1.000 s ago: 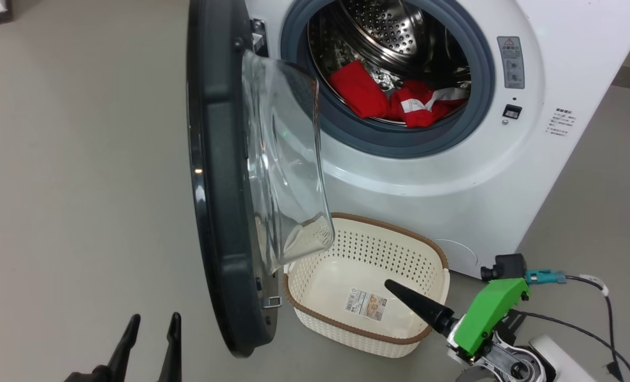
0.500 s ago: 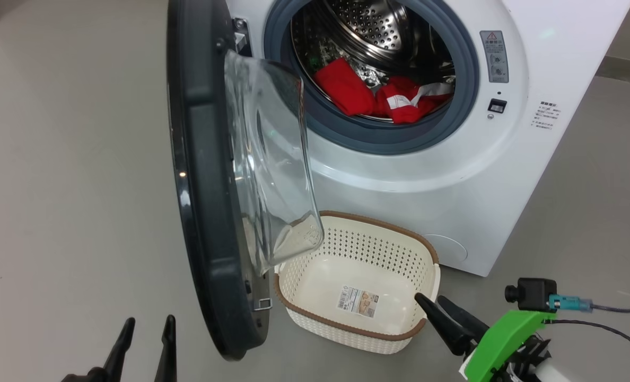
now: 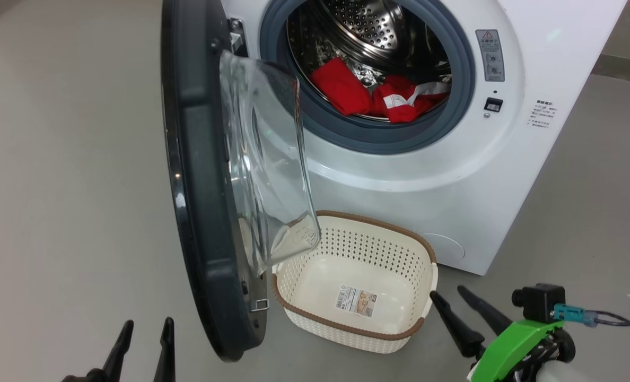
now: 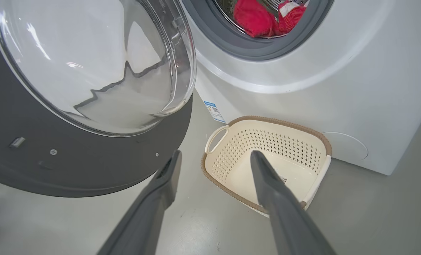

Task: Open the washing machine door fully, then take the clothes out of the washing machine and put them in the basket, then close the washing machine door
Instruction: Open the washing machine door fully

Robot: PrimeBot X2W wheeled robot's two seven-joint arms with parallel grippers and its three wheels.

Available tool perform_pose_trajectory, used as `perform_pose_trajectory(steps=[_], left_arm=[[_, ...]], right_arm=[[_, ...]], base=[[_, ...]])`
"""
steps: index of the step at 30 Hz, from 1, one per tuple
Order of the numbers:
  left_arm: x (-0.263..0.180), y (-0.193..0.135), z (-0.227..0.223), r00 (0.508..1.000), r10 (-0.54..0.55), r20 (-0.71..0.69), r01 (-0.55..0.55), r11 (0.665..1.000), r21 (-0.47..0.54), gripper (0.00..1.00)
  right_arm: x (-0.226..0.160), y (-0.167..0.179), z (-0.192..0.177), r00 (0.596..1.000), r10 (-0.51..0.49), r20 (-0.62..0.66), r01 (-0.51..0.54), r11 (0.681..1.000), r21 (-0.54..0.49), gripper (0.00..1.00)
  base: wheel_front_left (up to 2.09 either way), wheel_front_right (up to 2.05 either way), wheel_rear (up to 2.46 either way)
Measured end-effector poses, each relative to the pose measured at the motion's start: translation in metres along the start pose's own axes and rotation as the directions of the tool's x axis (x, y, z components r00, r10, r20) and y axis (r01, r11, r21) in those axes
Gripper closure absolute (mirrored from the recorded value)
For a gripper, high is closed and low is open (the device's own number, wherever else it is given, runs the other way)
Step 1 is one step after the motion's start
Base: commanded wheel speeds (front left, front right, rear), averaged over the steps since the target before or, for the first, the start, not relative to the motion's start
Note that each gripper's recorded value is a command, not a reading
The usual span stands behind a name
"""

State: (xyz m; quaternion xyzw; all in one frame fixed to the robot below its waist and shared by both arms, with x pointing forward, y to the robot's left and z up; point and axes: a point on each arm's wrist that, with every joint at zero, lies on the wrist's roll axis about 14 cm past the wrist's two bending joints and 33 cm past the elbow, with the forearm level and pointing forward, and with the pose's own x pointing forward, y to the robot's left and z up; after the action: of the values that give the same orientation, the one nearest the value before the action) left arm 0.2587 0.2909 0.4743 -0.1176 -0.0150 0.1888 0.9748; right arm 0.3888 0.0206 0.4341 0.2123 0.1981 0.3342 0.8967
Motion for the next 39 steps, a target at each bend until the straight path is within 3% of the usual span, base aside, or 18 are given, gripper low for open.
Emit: perform_pose_trajectory(steps=[10,18,29,39], left_arm=[[0.000,0.002,-0.003,1.000,0.008,-0.011,-0.008,1.000,-0.004,0.00],[0.000,0.002,-0.003,1.000,0.010,-0.013,-0.010,1.000,-0.002,0.00],[-0.001,0.003,-0.004,1.000,0.012,-0.014,-0.012,1.000,-0.002,0.00],[-0.001,0.003,-0.005,1.000,0.012,-0.019,-0.012,1.000,-0.003,0.00]], right_arm=[[0.005,0.010,0.029,0.992,0.028,0.122,-0.010,0.989,-0.148,0.00],[0.000,0.020,0.046,0.979,0.061,0.195,-0.002,0.957,-0.290,0.00],[-0.007,0.011,0.052,0.968,0.006,0.250,0.070,0.954,-0.291,0.00],[-0.013,-0.002,0.035,0.975,-0.050,0.217,0.112,0.951,-0.287,0.00]], base=[[0.00,0.00,0.00],[0.00,0.00,0.00],[0.00,0.00,0.00],[0.00,0.00,0.00]])
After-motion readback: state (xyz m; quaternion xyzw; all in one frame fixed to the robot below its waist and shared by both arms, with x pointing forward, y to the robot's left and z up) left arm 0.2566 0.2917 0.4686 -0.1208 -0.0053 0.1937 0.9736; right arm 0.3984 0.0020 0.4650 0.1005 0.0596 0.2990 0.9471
